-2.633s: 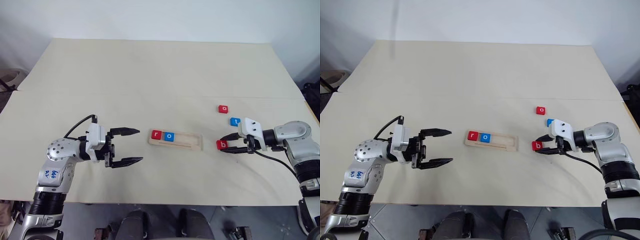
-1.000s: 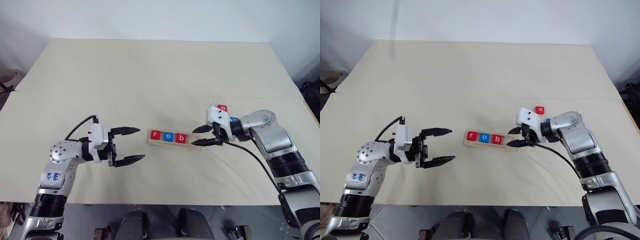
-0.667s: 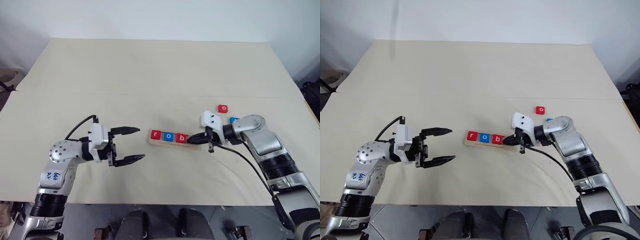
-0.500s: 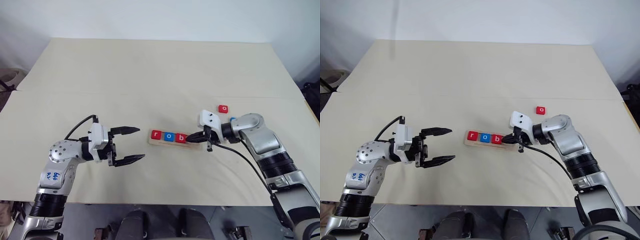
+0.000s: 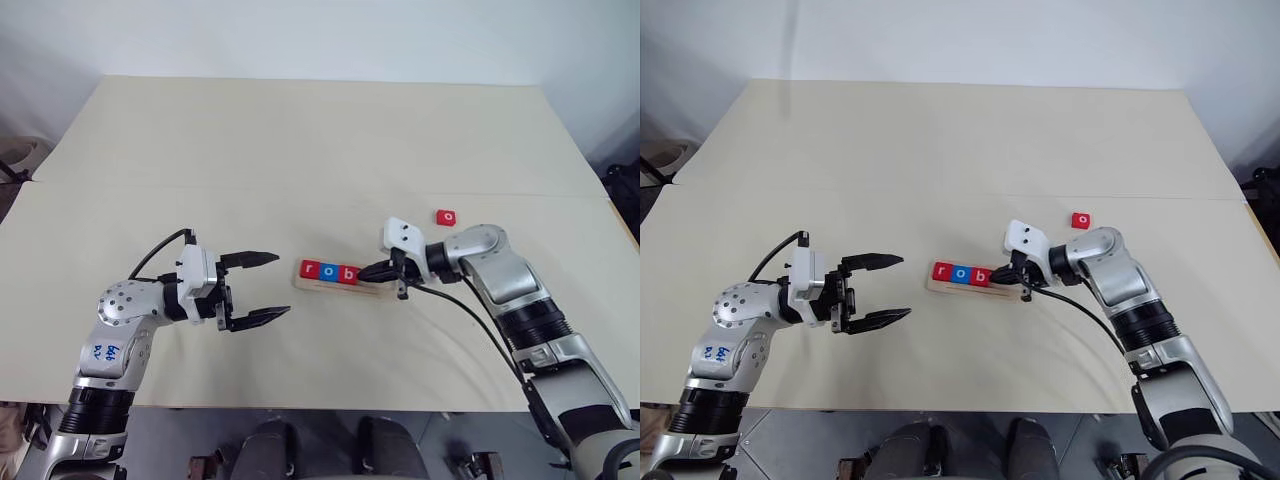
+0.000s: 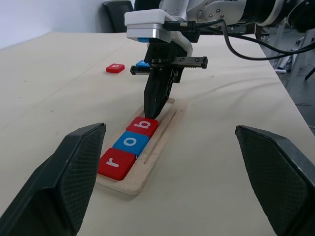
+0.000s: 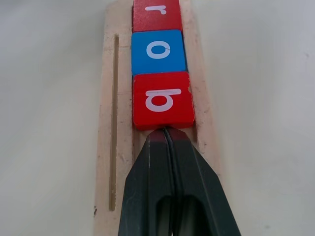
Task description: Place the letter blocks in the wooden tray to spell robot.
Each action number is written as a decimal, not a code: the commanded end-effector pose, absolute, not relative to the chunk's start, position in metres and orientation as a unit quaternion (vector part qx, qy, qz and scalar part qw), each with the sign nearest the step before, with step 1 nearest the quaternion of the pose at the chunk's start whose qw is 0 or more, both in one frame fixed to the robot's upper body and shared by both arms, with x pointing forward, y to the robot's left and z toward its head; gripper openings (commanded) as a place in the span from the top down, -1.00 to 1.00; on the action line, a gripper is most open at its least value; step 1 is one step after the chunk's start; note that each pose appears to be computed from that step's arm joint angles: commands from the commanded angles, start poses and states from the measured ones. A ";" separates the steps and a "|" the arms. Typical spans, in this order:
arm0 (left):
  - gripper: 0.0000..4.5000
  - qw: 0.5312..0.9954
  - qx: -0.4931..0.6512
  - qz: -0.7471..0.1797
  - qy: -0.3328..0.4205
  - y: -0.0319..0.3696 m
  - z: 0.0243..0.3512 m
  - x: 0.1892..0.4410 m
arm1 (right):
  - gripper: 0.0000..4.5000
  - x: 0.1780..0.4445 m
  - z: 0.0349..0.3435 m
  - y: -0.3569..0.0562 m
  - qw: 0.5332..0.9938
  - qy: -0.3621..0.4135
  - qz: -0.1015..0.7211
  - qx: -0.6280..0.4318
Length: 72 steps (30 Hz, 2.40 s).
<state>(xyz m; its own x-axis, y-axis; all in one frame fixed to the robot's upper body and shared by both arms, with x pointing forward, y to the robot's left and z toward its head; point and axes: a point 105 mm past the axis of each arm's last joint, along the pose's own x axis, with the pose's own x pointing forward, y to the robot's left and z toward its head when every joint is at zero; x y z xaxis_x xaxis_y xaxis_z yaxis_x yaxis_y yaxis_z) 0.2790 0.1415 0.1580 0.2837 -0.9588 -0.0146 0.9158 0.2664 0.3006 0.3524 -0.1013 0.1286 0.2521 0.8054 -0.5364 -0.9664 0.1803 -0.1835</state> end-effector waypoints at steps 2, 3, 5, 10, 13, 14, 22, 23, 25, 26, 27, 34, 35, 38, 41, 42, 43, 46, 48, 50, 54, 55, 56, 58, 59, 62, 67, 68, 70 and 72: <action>-1.00 0.788 0.134 -0.592 -0.101 0.140 0.164 0.277 | 0.99 0.354 0.141 -0.101 0.753 0.138 0.588 -0.262; -1.00 0.788 0.135 -0.592 -0.101 0.140 0.164 0.277 | 0.99 0.353 0.143 -0.104 0.754 0.134 0.586 -0.264; -1.00 0.788 0.135 -0.593 -0.100 0.141 0.163 0.277 | 0.99 0.352 0.151 -0.113 0.764 0.124 0.576 -0.262; -1.00 0.787 0.135 -0.594 -0.097 0.142 0.162 0.279 | 0.84 0.341 0.163 -0.154 0.810 0.108 0.527 -0.234; -1.00 0.787 0.133 -0.595 -0.097 0.143 0.160 0.281 | 0.46 0.327 0.162 -0.187 0.846 0.081 0.477 -0.226; -1.00 0.787 0.132 -0.595 -0.097 0.143 0.159 0.282 | 0.30 0.322 0.163 -0.196 0.858 0.066 0.462 -0.215; -1.00 0.795 0.115 -0.588 -0.096 0.148 0.157 0.291 | -0.87 0.262 0.159 -0.262 0.932 -0.021 0.324 -0.158; -1.00 0.797 0.114 -0.586 -0.096 0.149 0.157 0.293 | -0.99 0.253 0.155 -0.268 0.939 -0.020 0.306 -0.154; -1.00 0.798 0.114 -0.585 -0.095 0.150 0.156 0.296 | -0.99 0.239 0.150 -0.275 0.949 -0.023 0.279 -0.146; -1.00 0.798 0.114 -0.585 -0.095 0.150 0.156 0.298 | -0.99 0.233 0.146 -0.279 0.954 -0.021 0.262 -0.142; -1.00 0.796 0.114 -0.587 -0.094 0.149 0.156 0.300 | -0.99 0.225 0.140 -0.284 0.958 -0.016 0.247 -0.141; -1.00 0.792 0.118 -0.592 -0.093 0.151 0.158 0.305 | -0.99 0.202 0.125 -0.302 0.973 -0.012 0.184 -0.142; -1.00 0.792 0.118 -0.592 -0.093 0.150 0.159 0.305 | -0.99 0.202 0.124 -0.302 0.973 -0.013 0.183 -0.140; -1.00 0.791 0.121 -0.592 -0.096 0.150 0.160 0.306 | -0.99 0.213 0.130 -0.297 0.972 -0.026 0.188 -0.140; -1.00 0.791 0.123 -0.591 -0.098 0.150 0.161 0.304 | -0.99 0.238 0.136 -0.301 0.977 0.003 0.162 -0.140; -1.00 0.791 0.123 -0.591 -0.098 0.149 0.162 0.304 | -0.99 0.248 0.135 -0.307 0.980 0.028 0.141 -0.139; -1.00 0.792 0.124 -0.590 -0.099 0.149 0.162 0.303 | -0.99 0.257 0.138 -0.308 0.981 0.041 0.135 -0.130; -1.00 0.795 0.124 -0.585 -0.100 0.150 0.162 0.302 | -0.99 0.280 0.159 -0.299 0.982 0.034 0.152 -0.108; -1.00 0.796 0.124 -0.583 -0.100 0.151 0.161 0.301 | -0.99 0.299 0.166 -0.296 0.984 0.055 0.146 -0.091; -1.00 0.797 0.124 -0.583 -0.100 0.150 0.160 0.300 | -0.99 0.315 0.167 -0.295 0.985 0.080 0.136 -0.073; -1.00 0.798 0.121 -0.581 -0.103 0.147 0.160 0.298 | -0.99 0.335 0.164 -0.288 0.979 0.124 0.145 -0.077; -1.00 0.799 0.121 -0.580 -0.104 0.147 0.161 0.298 | -0.99 0.339 0.164 -0.289 0.978 0.131 0.141 -0.078; -1.00 0.799 0.121 -0.580 -0.104 0.146 0.161 0.298 | -0.99 0.342 0.165 -0.289 0.978 0.135 0.138 -0.076; -1.00 0.799 0.121 -0.579 -0.104 0.146 0.160 0.297 | -0.99 0.350 0.170 -0.288 0.980 0.134 0.132 -0.066; -1.00 0.800 0.120 -0.579 -0.104 0.146 0.160 0.297 | -0.99 0.354 0.173 -0.287 0.981 0.130 0.130 -0.062; -1.00 0.801 0.120 -0.577 -0.106 0.146 0.160 0.296 | -0.99 0.361 0.178 -0.286 0.984 0.127 0.116 -0.054; -1.00 0.804 0.119 -0.573 -0.109 0.145 0.159 0.295 | -0.99 0.362 0.176 -0.284 0.983 0.133 0.116 -0.049; -1.00 0.804 0.118 -0.572 -0.109 0.145 0.159 0.295 | -0.99 0.362 0.177 -0.283 0.983 0.130 0.119 -0.053; -1.00 0.804 0.117 -0.572 -0.109 0.145 0.158 0.294 | -0.99 0.362 0.180 -0.281 0.984 0.121 0.123 -0.054; -1.00 0.804 0.116 -0.573 -0.109 0.144 0.158 0.294 | -0.99 0.363 0.185 -0.281 0.986 0.104 0.122 -0.052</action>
